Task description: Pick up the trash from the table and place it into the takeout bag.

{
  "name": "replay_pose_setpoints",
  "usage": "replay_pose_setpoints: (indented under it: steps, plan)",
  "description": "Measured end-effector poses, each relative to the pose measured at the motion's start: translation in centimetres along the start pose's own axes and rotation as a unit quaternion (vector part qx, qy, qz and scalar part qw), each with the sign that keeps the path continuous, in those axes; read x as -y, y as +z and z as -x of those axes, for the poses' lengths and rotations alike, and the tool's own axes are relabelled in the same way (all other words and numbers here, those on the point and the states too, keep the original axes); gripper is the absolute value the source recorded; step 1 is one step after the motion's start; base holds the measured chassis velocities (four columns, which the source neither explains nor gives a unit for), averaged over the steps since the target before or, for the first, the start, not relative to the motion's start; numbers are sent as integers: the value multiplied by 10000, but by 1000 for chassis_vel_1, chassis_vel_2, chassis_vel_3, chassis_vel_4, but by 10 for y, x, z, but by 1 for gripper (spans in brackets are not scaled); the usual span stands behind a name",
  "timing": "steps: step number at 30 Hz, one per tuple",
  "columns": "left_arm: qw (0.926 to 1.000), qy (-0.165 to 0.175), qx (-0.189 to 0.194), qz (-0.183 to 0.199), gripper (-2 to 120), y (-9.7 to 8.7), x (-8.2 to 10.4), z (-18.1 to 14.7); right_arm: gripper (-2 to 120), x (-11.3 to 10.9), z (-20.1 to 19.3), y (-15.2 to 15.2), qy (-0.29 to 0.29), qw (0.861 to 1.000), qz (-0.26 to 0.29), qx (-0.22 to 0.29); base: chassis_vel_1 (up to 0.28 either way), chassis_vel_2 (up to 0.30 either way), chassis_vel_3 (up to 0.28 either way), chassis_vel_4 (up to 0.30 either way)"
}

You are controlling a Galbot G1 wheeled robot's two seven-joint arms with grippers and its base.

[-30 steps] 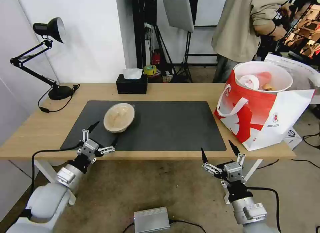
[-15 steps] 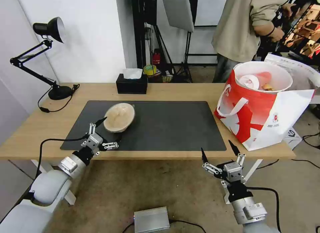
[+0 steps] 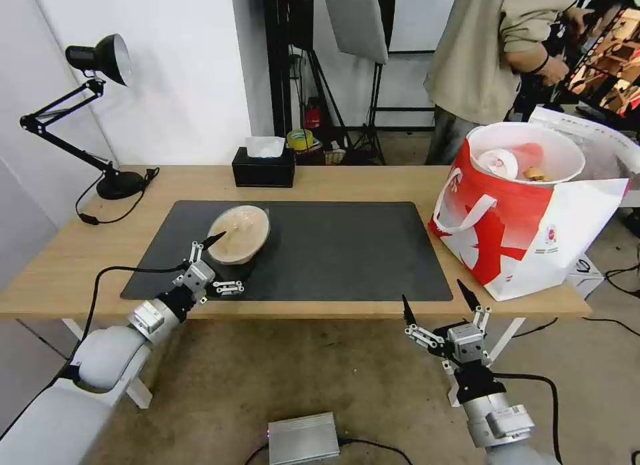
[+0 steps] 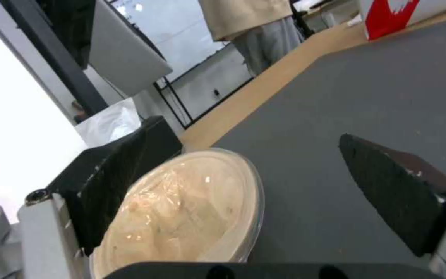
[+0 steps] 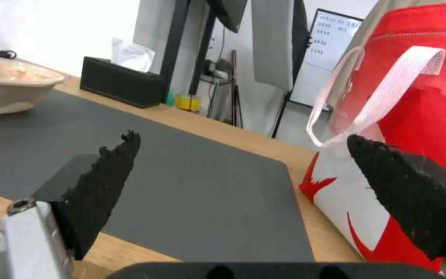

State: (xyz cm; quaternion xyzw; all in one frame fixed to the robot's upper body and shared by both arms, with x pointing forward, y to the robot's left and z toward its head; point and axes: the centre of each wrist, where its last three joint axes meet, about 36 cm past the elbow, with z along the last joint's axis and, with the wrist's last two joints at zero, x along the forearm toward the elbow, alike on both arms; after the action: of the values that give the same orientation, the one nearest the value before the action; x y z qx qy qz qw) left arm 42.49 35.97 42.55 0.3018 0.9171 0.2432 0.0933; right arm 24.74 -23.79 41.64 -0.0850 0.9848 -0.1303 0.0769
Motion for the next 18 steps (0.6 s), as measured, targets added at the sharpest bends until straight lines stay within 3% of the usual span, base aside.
replay_pose_setpoints:
  steps: [18]
  plan:
    - [9990, 280, -241, 269, 100, 19, -18, 20, 100, 0, 0, 0, 0, 10000, 0, 0, 0, 0, 0, 0]
